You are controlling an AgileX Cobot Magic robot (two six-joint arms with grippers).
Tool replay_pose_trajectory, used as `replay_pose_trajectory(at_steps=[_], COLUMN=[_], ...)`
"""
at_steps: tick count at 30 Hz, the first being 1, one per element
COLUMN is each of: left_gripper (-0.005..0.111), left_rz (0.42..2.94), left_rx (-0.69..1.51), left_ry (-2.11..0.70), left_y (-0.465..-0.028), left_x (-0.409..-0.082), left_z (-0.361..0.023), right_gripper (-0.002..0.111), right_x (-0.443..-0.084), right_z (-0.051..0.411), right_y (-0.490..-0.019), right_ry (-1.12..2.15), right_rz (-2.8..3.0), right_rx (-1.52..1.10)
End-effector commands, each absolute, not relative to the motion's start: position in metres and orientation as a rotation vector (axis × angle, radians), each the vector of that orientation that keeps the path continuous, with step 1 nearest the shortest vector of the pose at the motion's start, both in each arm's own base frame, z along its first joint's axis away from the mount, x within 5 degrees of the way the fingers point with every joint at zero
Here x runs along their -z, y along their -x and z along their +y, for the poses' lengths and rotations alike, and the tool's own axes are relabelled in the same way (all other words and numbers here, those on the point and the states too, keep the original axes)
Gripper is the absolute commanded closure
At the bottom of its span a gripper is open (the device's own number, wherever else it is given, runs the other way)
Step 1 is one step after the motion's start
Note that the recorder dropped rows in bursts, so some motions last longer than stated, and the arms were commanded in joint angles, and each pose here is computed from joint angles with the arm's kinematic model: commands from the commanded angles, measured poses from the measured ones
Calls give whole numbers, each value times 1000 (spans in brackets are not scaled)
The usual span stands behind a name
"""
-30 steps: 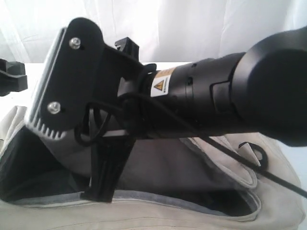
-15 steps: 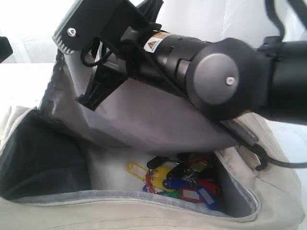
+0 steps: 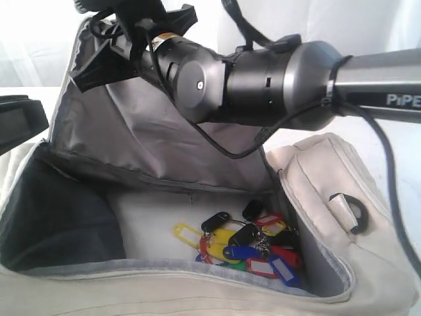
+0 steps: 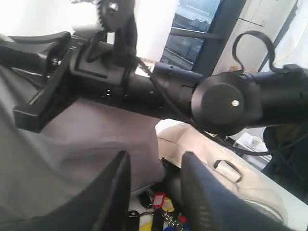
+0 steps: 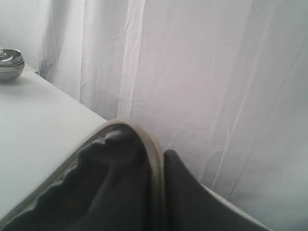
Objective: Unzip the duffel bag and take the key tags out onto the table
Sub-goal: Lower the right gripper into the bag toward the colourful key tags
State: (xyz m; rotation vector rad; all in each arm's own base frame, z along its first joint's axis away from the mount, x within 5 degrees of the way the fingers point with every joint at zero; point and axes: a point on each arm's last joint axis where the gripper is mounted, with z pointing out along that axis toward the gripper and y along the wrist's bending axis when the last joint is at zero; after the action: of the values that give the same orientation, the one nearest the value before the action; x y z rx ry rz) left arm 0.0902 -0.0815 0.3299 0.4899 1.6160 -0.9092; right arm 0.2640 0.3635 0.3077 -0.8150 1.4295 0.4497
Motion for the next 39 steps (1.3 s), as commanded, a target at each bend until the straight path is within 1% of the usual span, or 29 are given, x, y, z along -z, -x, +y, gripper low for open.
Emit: replay_pose_trajectory(at_steps=[1, 4, 7, 9, 12, 15, 19, 21, 25, 27, 29, 30, 33, 34, 39], left_gripper=[68, 68, 68, 68, 68, 68, 69, 70, 73, 73, 73, 73, 73, 73, 73], left_rz=[1618, 1608, 1587, 1570, 1541, 1509, 1444, 1400, 1277, 1234, 1195, 1173, 1135, 1126, 1102], left_rx=[913, 913, 901, 891, 887, 882, 864, 832, 686, 633, 590, 584, 594, 601, 636], left_ry=[-515, -544, -555, -558, -562, -566, -563, -543, -466, -428, -365, -356, -374, -388, -453], left_y=[-87, -86, -83, -80, -74, -68, -57, -51, -40, -35, -29, -25, -15, -12, -3], left_x=[-328, -328, -330, -331, -334, -337, -344, -350, -366, -371, -374, -375, -376, -375, -374], left_z=[-82, -83, -82, -81, -79, -77, -72, -68, -52, -46, -38, -35, -34, -34, -38], right_gripper=[76, 55, 45, 43, 43, 43, 43, 43, 43, 43, 47, 53, 62, 62, 62], right_x=[-297, -283, -274, -275, -280, -296, -313, -319, -328, -326, -318, -309, -288, -282, -262], right_z=[369, 369, 366, 363, 361, 358, 354, 349, 332, 326, 319, 314, 302, 296, 283], right_y=[-276, -283, -293, -297, -296, -290, -259, -243, -218, -209, -198, -192, -181, -176, -163], right_ry=[771, 740, 585, 520, 510, 537, 849, 1051, 1337, 1456, 1597, 1707, 1897, 1965, 2085], right_rz=[1452, 1504, 1562, 1558, 1538, 1546, 1696, 1719, 1771, 1815, 1904, 1963, 2085, 2139, 2265], right_rx=[-459, -462, -496, -494, -490, -527, -646, -644, -633, -624, -631, -611, -577, -581, -597])
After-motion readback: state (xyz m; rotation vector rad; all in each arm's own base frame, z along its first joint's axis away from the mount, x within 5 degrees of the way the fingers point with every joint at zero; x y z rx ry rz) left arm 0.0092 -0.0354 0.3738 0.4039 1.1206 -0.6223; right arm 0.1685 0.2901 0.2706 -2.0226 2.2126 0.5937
